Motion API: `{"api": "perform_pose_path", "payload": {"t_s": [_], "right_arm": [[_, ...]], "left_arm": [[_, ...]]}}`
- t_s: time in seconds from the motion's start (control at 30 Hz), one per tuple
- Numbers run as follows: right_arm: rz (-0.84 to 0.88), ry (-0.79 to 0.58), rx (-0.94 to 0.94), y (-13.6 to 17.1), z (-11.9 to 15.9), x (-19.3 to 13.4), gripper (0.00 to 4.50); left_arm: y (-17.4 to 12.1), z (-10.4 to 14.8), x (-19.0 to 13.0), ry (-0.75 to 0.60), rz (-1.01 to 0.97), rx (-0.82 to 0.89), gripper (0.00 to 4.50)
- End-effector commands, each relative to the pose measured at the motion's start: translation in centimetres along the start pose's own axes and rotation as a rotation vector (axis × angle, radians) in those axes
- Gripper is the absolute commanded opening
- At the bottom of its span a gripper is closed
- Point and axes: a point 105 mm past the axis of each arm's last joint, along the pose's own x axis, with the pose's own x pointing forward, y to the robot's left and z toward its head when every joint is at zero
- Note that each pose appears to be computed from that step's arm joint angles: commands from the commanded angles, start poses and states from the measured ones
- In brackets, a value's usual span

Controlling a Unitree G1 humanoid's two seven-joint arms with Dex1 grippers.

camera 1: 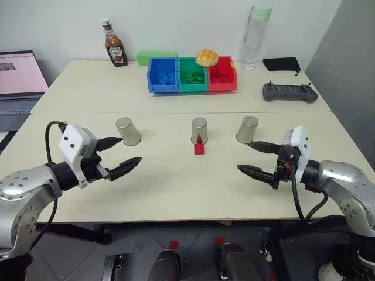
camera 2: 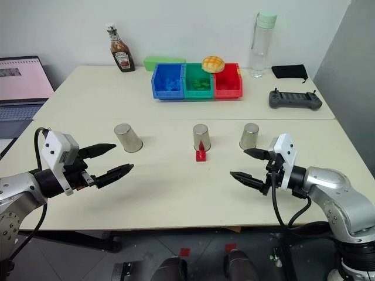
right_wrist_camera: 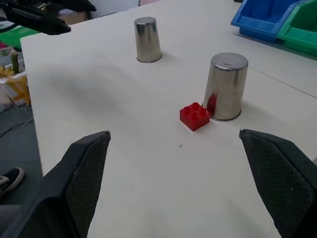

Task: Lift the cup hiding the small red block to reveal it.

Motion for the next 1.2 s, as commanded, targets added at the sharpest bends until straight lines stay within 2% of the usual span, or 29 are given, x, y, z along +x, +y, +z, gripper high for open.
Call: {"api": "perform_pose_path", "payload": {"t_s": [0.03, 0.33, 1.2], "right_arm": [[0.031, -0.023, -0.038, 0.7, 0.9, -0.3, 4.44], [0.076, 0.014, -0.062, 1.5, 0.2, -0.1, 4.44], [0.033, 0.001, -0.042, 1.5, 0.0, -0.3, 4.44]], "left_arm": [[-0.5, 1.4, 0.0, -0.034, -0.003, 0.035, 4.5], [-0.4, 1.0, -0.5, -0.005, 0.0, 0.048, 4.5], [0.4, 0.9, 0.3, 0.008, -0.032, 0.086, 4.5]]}}
